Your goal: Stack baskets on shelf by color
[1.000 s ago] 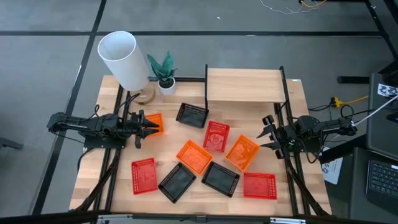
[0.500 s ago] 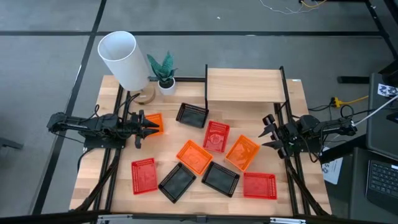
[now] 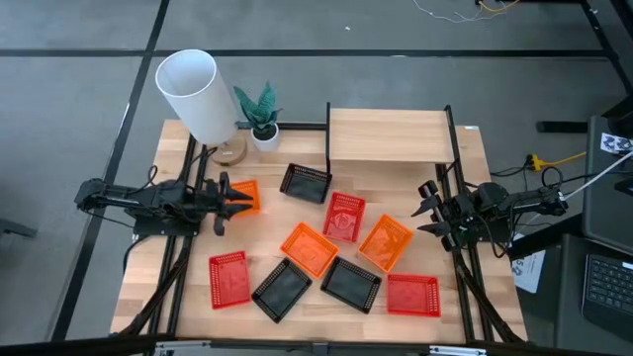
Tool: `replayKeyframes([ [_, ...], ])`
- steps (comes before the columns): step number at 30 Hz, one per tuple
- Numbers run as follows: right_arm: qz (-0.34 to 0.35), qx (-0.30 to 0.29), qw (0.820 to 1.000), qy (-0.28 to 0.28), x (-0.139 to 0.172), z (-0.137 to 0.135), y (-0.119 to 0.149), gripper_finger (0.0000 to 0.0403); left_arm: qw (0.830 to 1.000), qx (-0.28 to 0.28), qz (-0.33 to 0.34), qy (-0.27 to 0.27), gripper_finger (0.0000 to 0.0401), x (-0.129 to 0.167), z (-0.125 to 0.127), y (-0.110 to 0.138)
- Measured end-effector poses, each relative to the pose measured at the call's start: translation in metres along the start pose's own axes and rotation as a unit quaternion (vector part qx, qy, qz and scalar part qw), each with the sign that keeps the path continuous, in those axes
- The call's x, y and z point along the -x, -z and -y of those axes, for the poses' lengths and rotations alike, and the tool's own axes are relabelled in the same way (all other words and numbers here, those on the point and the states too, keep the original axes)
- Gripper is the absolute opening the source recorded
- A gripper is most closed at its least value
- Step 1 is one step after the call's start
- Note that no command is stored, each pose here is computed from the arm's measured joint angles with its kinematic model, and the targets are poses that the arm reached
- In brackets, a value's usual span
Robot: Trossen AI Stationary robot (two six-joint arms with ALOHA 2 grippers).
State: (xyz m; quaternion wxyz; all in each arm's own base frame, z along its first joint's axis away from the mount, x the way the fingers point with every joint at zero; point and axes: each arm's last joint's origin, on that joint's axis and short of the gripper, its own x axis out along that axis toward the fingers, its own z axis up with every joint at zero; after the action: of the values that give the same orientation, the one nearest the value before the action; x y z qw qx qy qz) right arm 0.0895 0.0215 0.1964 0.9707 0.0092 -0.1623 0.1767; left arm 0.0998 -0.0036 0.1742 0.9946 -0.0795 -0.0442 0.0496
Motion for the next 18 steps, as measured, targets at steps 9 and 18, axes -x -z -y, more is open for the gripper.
replayKeyframes([
  [9,0.000,-0.002,1.000,0.018,0.000,0.001,0.000,0.0161,0.993,0.023,0.114,0.017,0.0105,0.003,0.003,-0.022],
  [18,0.108,-0.043,0.993,0.010,0.002,0.000,-0.022,0.0161,0.986,0.043,0.156,0.026,0.0105,0.005,0.004,-0.030],
])
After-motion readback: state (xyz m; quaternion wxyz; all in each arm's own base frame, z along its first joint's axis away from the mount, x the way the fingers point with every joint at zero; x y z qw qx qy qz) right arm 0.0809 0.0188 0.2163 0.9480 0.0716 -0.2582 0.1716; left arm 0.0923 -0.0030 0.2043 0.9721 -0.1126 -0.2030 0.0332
